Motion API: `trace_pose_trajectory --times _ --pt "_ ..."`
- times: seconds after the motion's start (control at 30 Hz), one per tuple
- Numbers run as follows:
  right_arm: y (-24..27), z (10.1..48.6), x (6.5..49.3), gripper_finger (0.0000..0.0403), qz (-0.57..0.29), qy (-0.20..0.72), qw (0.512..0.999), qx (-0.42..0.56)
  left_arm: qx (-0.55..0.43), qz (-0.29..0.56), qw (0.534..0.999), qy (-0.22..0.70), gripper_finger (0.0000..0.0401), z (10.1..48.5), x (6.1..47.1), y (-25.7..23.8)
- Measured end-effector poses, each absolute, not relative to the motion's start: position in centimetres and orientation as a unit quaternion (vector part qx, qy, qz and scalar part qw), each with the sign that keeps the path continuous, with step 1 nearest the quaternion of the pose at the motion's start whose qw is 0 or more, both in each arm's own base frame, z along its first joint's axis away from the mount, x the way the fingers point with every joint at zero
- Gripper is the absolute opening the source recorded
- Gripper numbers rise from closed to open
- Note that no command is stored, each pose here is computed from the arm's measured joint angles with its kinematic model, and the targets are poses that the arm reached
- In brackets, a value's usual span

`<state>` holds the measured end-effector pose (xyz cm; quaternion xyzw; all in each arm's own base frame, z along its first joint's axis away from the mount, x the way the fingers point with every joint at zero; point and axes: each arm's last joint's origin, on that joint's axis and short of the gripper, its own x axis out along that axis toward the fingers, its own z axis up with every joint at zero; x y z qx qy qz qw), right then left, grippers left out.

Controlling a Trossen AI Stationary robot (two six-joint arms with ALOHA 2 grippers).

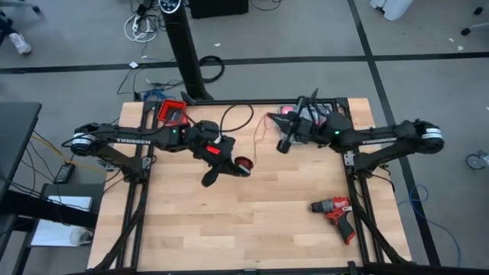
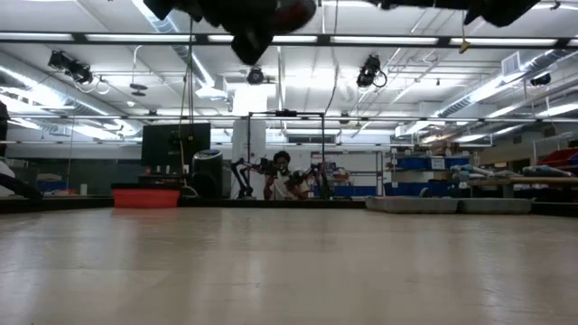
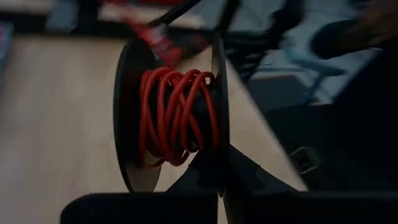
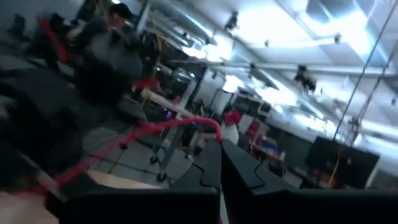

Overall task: Coil cords
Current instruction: Coil the red wire onto the black spool

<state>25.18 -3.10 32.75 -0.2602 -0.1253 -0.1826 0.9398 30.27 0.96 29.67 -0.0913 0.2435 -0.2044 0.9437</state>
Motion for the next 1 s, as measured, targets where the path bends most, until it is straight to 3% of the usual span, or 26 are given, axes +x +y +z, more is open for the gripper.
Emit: trace_pose_trajectory --times 0.33,0.6,0.83,1.0 --pt "-3.6 28.2 28.9 0.0 -0.183 -0.059 0.963 -0.19 -0.02 -0.353 0.932 0.086 0.0006 32.4 30.9 -0.6" --pt "-3.4 25.7 29.2 0.0018 -0.153 0.061 0.973 -0.161 -0.015 -0.346 0.935 0.075 0.0006 32.6 30.9 -0.6" --pt "-3.0 22.4 28.7 0.0057 -0.088 0.2 0.975 -0.044 -0.008 -0.316 0.946 0.078 0.0006 32.5 31.0 -0.4" --pt "-2.7 21.4 28.2 0.0063 -0.046 0.259 0.965 -0.023 0.011 -0.274 0.959 0.077 0.0006 32.5 31.2 -0.2"
